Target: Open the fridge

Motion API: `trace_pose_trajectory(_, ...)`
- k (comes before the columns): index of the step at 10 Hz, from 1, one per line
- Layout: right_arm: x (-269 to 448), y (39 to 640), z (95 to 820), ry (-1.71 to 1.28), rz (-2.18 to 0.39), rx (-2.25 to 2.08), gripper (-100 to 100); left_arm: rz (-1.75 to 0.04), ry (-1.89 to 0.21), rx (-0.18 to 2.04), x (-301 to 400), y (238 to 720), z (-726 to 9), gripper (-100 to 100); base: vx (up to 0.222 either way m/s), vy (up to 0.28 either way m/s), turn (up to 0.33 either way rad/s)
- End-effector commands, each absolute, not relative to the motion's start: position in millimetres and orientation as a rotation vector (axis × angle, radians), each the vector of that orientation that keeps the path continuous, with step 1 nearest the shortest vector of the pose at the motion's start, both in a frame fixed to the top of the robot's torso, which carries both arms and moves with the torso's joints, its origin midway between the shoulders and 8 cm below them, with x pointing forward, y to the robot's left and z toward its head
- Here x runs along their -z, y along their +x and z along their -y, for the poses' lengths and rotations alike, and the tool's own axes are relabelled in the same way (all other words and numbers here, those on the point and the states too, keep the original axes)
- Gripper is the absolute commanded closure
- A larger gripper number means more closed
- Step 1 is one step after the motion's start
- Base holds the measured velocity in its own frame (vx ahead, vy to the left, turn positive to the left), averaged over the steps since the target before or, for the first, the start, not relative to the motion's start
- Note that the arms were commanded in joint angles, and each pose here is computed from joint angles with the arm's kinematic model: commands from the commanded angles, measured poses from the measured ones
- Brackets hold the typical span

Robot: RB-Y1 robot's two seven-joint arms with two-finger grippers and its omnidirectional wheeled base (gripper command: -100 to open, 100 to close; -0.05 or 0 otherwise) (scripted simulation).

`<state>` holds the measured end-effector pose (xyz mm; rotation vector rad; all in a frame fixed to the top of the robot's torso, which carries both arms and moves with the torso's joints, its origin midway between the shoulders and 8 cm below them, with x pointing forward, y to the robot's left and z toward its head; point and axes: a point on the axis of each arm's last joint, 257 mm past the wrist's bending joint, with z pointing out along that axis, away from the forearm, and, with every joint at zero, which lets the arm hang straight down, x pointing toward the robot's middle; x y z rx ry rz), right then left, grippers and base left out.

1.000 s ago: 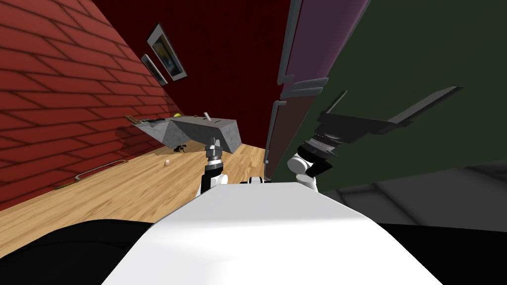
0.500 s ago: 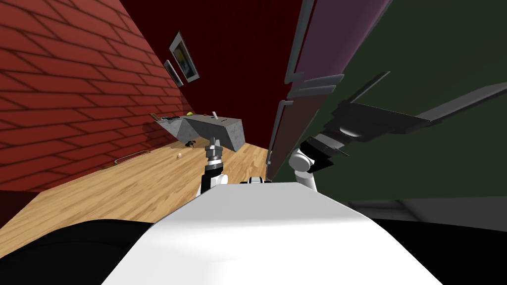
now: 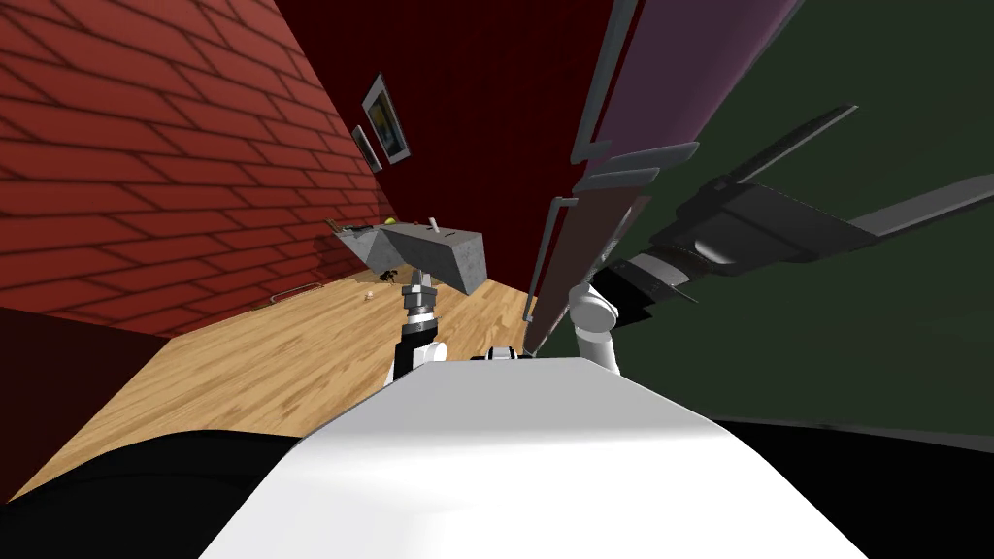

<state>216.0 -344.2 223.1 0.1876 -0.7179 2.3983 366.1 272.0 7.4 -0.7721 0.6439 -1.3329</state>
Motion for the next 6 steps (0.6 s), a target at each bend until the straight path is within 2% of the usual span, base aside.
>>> trace_pose_trajectory(1, -223.6, 215.8, 354.5, 0.18, 0.827, -2.446, -100, -0.644, -0.772, 1.333, -7.5, 366.2, -271.9, 0, -0.019, -0.022, 0.141)
trace_pose_trajectory(6, -222.1, 217.6, 374.8, 0.158, 1.085, -2.53, -100, -0.644, -0.772, 1.333, -7.4, 366.1, -272.0, 0, -0.023, -0.029, 0.186)
